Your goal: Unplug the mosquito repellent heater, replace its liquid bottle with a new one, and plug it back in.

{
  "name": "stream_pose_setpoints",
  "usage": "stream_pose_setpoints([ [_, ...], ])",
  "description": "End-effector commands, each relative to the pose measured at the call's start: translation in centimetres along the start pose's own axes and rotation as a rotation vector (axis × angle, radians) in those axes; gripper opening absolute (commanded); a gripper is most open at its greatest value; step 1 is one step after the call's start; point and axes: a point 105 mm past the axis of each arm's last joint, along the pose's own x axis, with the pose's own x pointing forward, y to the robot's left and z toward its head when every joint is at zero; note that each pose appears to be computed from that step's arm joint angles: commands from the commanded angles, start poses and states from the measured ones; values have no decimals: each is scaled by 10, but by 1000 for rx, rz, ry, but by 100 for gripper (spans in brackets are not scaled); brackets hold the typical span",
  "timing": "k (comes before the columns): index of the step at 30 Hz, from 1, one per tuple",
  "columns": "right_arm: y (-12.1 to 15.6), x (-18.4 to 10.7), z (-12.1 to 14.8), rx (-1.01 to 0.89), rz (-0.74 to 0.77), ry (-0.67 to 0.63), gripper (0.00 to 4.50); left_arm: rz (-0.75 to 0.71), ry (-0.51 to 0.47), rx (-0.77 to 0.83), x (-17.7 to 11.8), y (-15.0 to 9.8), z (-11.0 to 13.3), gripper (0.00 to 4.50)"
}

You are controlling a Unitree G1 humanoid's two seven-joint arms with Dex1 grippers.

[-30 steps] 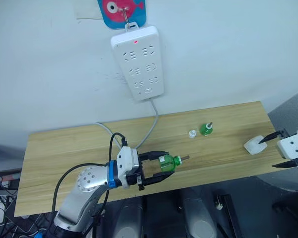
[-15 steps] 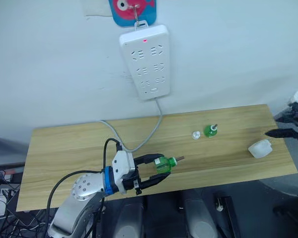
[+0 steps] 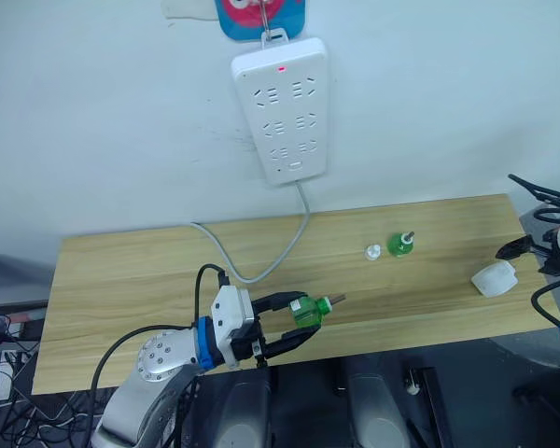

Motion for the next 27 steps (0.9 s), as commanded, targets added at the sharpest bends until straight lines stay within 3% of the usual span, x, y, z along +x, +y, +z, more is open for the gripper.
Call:
stream_pose_setpoints([
  [1, -10, 0, 0, 54, -45, -29, 448, -25, -28, 17, 0, -6, 10, 222],
  [27, -5, 51, -15, 125, -6, -33, 448, -31, 22, 19, -8, -2, 9, 222],
])
